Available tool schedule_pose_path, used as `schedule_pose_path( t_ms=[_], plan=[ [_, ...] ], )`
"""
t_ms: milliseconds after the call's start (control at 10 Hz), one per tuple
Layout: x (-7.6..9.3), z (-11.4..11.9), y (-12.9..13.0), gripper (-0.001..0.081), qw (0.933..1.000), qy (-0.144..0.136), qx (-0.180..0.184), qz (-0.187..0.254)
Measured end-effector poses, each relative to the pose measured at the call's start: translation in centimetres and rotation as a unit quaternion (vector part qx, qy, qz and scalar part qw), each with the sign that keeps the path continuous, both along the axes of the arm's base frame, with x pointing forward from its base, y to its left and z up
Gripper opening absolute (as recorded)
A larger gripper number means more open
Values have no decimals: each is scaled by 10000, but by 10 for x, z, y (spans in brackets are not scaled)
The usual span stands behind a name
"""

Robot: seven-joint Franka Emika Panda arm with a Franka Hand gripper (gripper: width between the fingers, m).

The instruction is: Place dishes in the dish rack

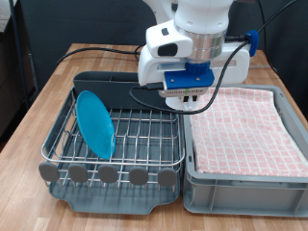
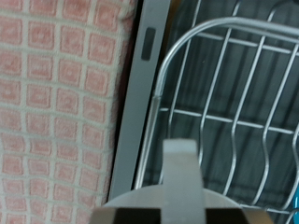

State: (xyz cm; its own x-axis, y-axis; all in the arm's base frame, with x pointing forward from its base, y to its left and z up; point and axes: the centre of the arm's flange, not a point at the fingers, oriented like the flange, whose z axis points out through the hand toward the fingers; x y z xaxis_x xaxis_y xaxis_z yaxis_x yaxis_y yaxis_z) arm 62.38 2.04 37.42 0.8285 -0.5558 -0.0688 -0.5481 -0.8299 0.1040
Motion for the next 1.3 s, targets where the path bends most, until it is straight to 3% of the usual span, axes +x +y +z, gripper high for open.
schedule_pose_path(
  t_ms=[700,1000,1300],
  plan=[
    [58,1,-2,71,9991,-392,-67,169],
    [85,-15,-5,71,9988,-456,-48,160],
    [101,-36,-11,71,9988,-479,-29,101]
  ],
)
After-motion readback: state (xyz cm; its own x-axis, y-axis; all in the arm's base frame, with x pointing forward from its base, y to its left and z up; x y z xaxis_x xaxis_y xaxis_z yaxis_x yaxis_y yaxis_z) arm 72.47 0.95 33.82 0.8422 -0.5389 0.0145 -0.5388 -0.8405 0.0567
